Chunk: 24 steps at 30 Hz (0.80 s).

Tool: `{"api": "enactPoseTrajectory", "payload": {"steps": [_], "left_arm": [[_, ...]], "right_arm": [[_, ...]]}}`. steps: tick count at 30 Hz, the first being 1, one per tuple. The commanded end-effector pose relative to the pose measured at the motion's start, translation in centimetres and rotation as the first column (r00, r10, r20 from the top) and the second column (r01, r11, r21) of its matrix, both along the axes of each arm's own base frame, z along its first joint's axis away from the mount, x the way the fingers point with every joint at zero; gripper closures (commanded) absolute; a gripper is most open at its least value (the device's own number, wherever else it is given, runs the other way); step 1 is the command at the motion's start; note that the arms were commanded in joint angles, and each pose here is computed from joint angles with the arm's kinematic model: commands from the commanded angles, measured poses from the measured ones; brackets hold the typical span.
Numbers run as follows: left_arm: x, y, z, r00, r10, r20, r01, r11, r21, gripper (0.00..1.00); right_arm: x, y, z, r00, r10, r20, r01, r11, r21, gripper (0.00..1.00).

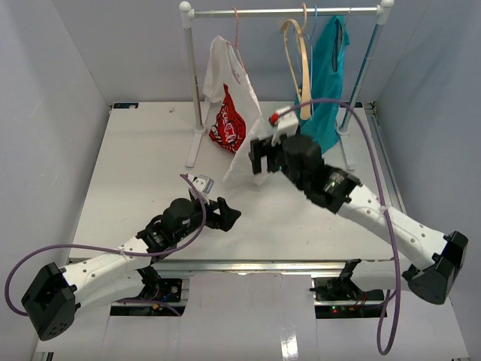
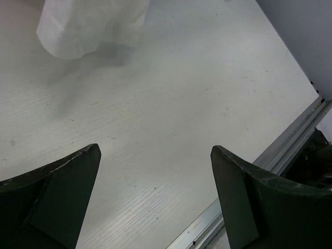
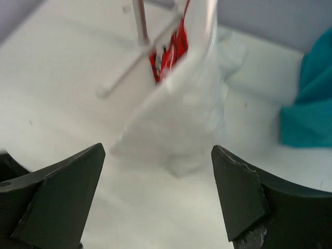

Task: Place the t-shirt on the hanger
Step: Reset both arms

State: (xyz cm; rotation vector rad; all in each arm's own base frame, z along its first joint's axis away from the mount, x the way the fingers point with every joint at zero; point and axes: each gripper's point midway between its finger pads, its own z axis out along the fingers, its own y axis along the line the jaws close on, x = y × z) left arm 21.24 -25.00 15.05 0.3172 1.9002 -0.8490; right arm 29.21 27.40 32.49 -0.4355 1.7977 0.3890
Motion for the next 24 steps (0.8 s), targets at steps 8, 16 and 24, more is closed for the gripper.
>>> {"api": "enactPoseTrajectory", "payload": {"steps": [8, 16, 24], "left_arm": [[1.3, 2.5, 3.1, 0.984, 0.122, 0.127, -0.121, 0.993, -0.016, 0.02], [0.3, 2.3, 4.8, 0.979, 0.081, 0.184, -0.069, 0.995, -0.073, 0.02], [0.3, 2.3, 4.5, 0.980, 0.077, 0.185, -0.067, 0.996, -0.062, 0.02]], "right_arm": [[-6.9, -4.5, -9.9, 0.998, -0.029, -0.052, 0.034, 0.995, 0.098, 0.10], [-7.5, -7.6, -10.9, 0.996, -0.092, 0.018, 0.088, 0.979, 0.182, 0.10], [-7.8, -8.9, -10.7, 0.992, -0.120, 0.036, 0.110, 0.972, 0.206, 0.10]]}}
